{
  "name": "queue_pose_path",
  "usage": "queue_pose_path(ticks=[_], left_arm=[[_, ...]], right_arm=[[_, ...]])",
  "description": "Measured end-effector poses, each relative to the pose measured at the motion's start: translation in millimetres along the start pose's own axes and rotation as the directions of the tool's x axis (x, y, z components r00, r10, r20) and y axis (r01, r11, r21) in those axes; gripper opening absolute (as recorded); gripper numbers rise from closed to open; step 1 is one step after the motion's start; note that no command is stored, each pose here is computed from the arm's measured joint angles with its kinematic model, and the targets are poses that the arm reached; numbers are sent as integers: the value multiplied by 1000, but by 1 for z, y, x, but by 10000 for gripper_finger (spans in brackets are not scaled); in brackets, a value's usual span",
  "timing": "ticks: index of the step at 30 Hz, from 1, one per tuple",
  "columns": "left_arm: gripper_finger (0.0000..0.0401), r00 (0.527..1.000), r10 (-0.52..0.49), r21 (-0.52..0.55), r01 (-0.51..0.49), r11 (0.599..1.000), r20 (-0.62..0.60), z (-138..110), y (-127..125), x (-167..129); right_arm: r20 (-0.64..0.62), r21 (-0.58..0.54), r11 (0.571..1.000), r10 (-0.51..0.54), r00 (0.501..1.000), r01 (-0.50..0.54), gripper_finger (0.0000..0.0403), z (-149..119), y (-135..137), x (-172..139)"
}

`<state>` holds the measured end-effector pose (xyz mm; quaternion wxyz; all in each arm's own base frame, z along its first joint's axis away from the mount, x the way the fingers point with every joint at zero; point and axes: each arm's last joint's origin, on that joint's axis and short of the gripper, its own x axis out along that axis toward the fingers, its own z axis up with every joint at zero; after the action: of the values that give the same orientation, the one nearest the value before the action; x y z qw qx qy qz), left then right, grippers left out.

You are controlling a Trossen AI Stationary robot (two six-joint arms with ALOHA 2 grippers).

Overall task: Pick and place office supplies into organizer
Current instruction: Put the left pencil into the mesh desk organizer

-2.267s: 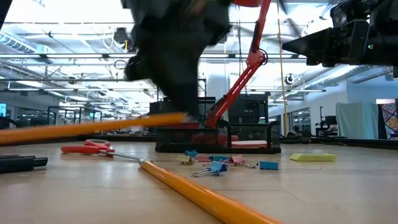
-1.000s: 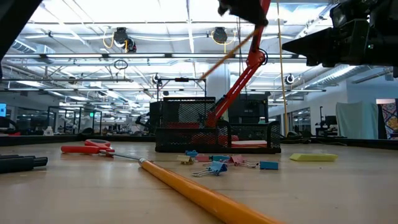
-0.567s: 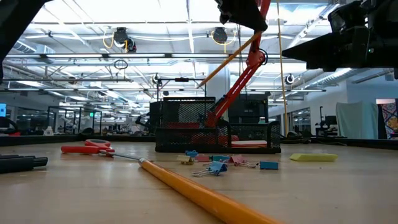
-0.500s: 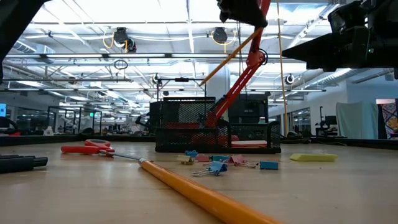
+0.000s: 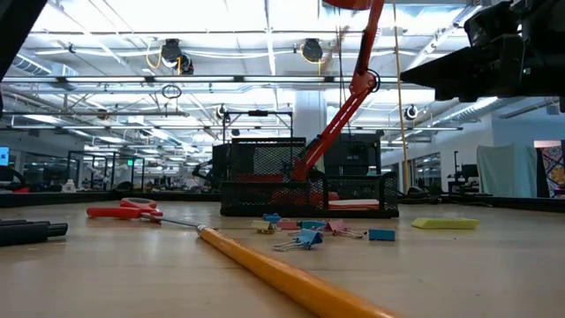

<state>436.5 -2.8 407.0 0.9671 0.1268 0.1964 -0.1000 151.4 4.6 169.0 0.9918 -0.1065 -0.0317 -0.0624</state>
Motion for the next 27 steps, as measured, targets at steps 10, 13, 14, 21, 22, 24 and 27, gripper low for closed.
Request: queue_pose_path(ticks=[10, 13, 14, 21, 22, 24, 27], left_arm=[[26, 993, 117, -97, -116, 989, 4, 13, 16, -68], [26, 993, 121, -174, -119, 978, 1, -3, 21, -72], [26, 993, 111, -185, -102, 977, 38, -8, 23, -71], [26, 977, 129, -269, -80, 960, 170, -73, 26, -68], [26, 972, 141, -284, -83, 955, 187, -81, 27, -67], [26, 965, 154, -313, -83, 946, 210, -95, 27, -71], [26, 959, 162, -349, -74, 934, 231, -114, 26, -69]], right_arm=[[0, 2, 1000, 0, 1000, 0, 9, 0, 0, 0], [1, 2, 1000, 0, 1000, 0, 9, 0, 0, 0], [0, 2, 1000, 0, 1000, 0, 9, 0, 0, 0], [1, 2, 1000, 0, 1000, 0, 9, 0, 0, 0], [1, 2, 1000, 0, 1000, 0, 9, 0, 0, 0], [1, 2, 1000, 0, 1000, 0, 9, 0, 0, 0], [2, 2, 1000, 0, 1000, 0, 9, 0, 0, 0]])
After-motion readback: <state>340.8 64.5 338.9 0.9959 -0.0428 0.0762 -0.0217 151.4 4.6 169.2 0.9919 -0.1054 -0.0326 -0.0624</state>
